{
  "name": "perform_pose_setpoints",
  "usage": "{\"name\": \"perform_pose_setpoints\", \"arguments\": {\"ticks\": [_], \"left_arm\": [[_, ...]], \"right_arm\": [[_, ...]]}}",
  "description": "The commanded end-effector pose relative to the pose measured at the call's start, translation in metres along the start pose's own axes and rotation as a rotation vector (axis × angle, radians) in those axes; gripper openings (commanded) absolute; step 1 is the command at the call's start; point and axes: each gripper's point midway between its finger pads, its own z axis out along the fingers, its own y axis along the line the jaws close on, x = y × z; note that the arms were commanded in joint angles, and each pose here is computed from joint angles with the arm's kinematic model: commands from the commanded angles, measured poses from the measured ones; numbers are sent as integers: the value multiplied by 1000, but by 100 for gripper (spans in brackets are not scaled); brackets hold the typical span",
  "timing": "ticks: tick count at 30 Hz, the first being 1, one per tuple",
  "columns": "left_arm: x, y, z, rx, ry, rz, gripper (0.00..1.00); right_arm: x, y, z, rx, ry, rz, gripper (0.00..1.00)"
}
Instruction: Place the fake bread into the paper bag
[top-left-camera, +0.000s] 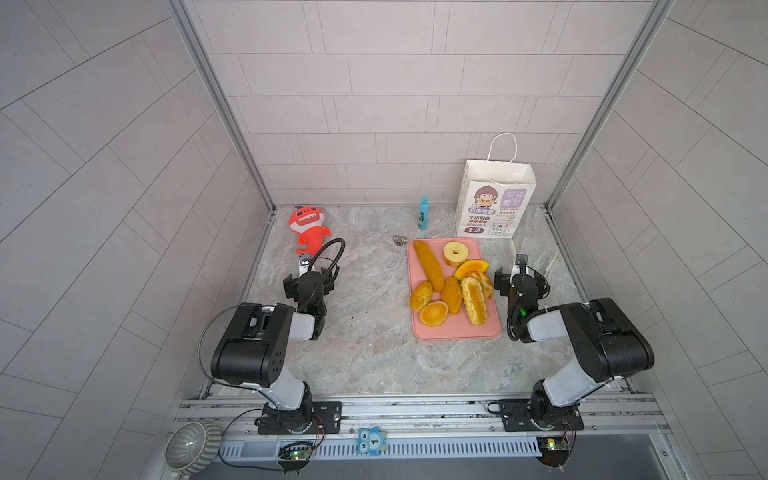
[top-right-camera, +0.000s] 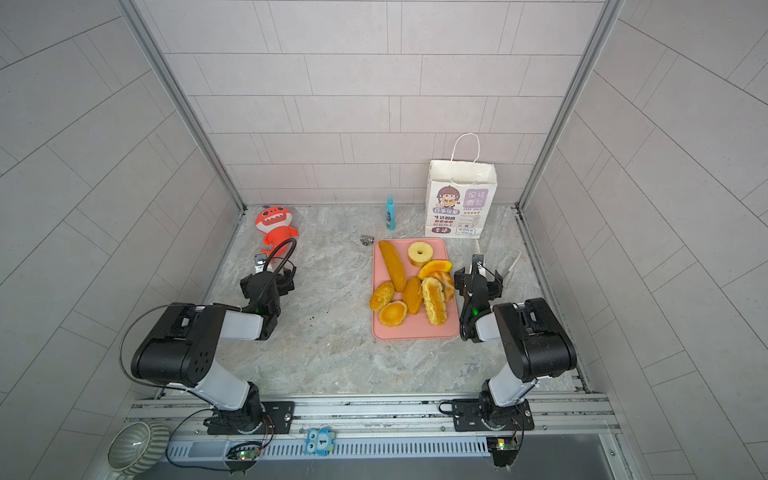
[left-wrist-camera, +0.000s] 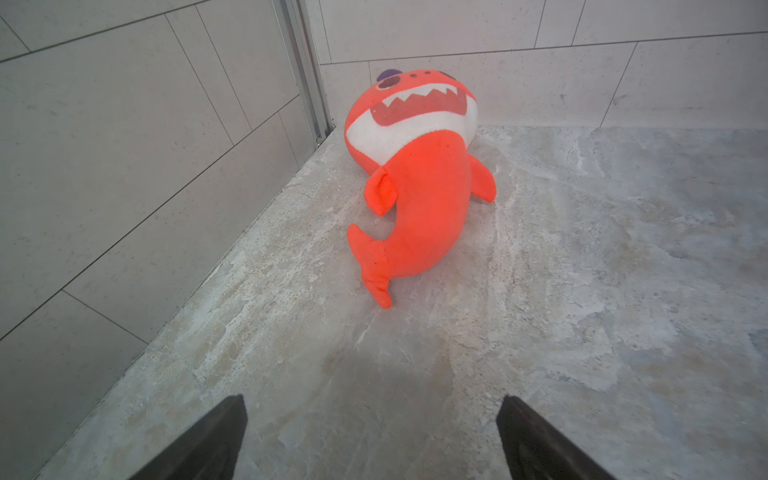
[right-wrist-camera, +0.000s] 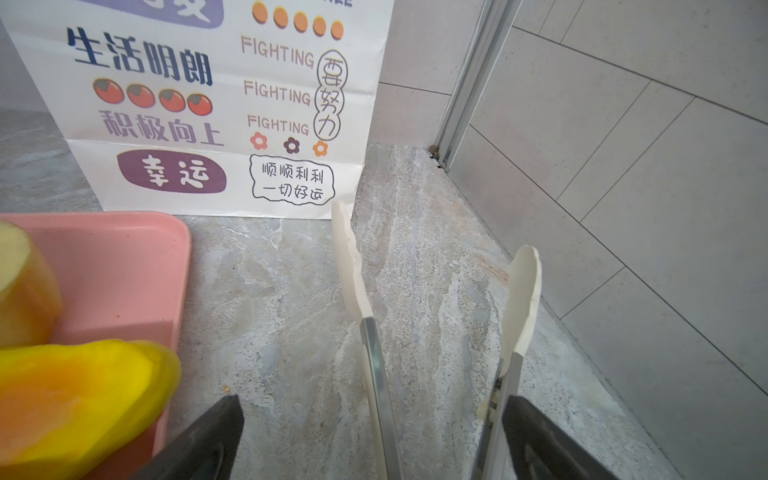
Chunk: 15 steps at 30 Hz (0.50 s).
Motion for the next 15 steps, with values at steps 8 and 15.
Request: {"name": "perform_pose_setpoints", "arguments": {"ticks": [8, 15], "left_arm": [[-70, 36, -35, -117, -100, -122, 100], [-106, 58, -65, -196, 63, -342, 100]], "right_arm": [[-46, -45, -37, 149, 0, 111, 99], [-80, -63, -75, 157, 189, 253, 99]]}}
